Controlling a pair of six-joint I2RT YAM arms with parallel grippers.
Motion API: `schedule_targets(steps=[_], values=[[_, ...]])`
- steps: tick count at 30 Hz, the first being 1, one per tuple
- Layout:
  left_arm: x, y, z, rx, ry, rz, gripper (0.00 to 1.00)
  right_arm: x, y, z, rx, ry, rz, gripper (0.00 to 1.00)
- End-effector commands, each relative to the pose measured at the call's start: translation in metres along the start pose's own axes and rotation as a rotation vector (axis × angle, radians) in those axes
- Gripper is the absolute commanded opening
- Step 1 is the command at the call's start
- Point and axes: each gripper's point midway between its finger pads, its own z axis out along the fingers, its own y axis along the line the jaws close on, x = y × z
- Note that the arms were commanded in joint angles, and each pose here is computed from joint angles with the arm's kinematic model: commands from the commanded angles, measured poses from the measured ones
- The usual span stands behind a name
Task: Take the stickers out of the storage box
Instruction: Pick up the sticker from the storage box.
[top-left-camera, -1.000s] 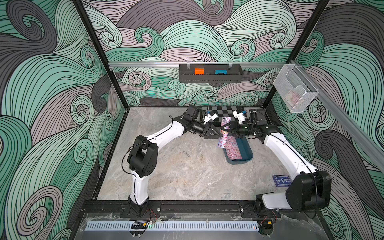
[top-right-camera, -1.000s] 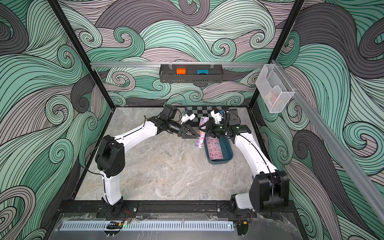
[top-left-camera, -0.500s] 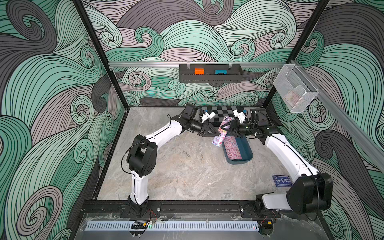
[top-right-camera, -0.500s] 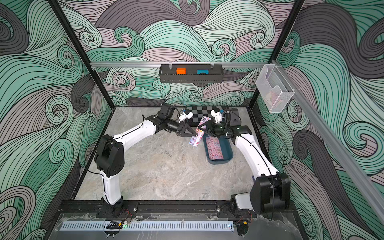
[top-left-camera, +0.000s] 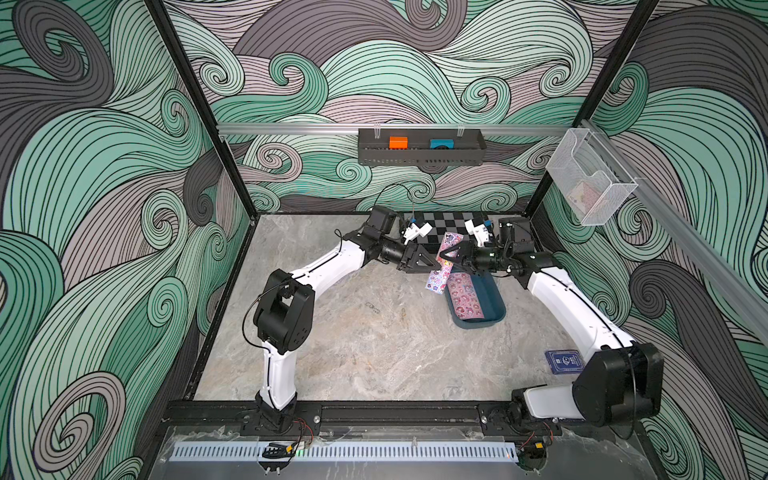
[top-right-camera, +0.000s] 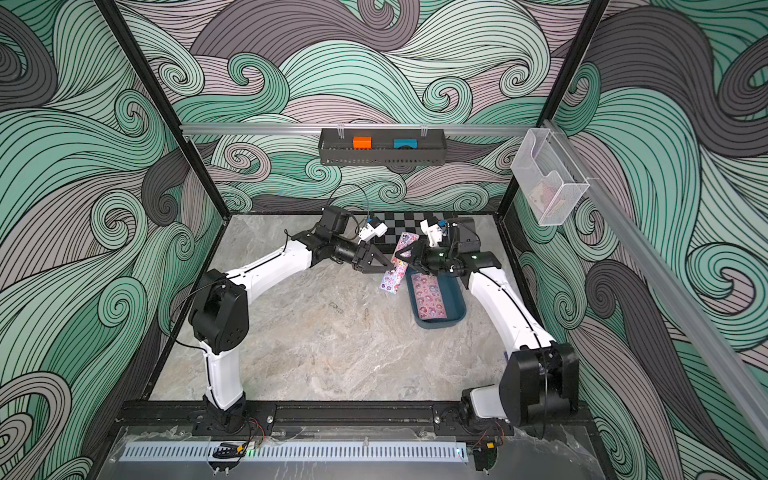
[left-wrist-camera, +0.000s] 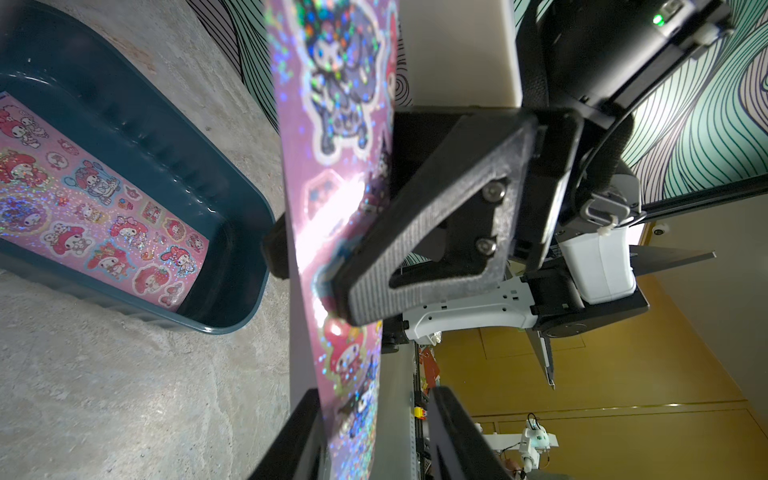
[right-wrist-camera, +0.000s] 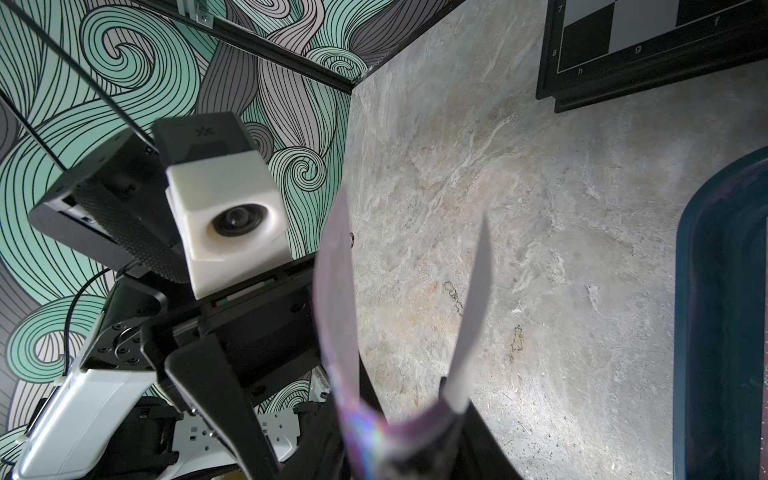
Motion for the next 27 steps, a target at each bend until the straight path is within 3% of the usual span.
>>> schedule_targets(steps=[1, 7, 11, 14, 18, 27], values=[[0.001, 0.001, 0.003, 0.022, 0.02, 0.0, 0.44, 0.0, 0.006, 0.001, -0.029, 0.0, -0.005, 0.36], [-0.001, 0.0, 0.003, 0.035, 0.017, -0.002, 0.36, -0.002, 0.009, 0.003, -0.045, -0.003, -0.005, 0.36], [-0.001, -0.001, 0.003, 0.045, 0.018, -0.002, 0.08, -0.002, 0.007, 0.006, -0.041, 0.003, -0.004, 0.36], [-0.002, 0.0, 0.001, 0.042, 0.014, -0.006, 0.0, -0.003, 0.004, 0.006, -0.029, -0.003, -0.004, 0.4], [-0.006, 0.007, -0.01, 0.008, -0.023, -0.022, 0.0, -0.005, -0.003, 0.005, -0.007, -0.02, 0.012, 0.64], [-0.027, 0.016, -0.053, 0.035, -0.176, -0.084, 0.0, -0.014, 0.007, 0.017, -0.136, -0.063, 0.077, 0.85]])
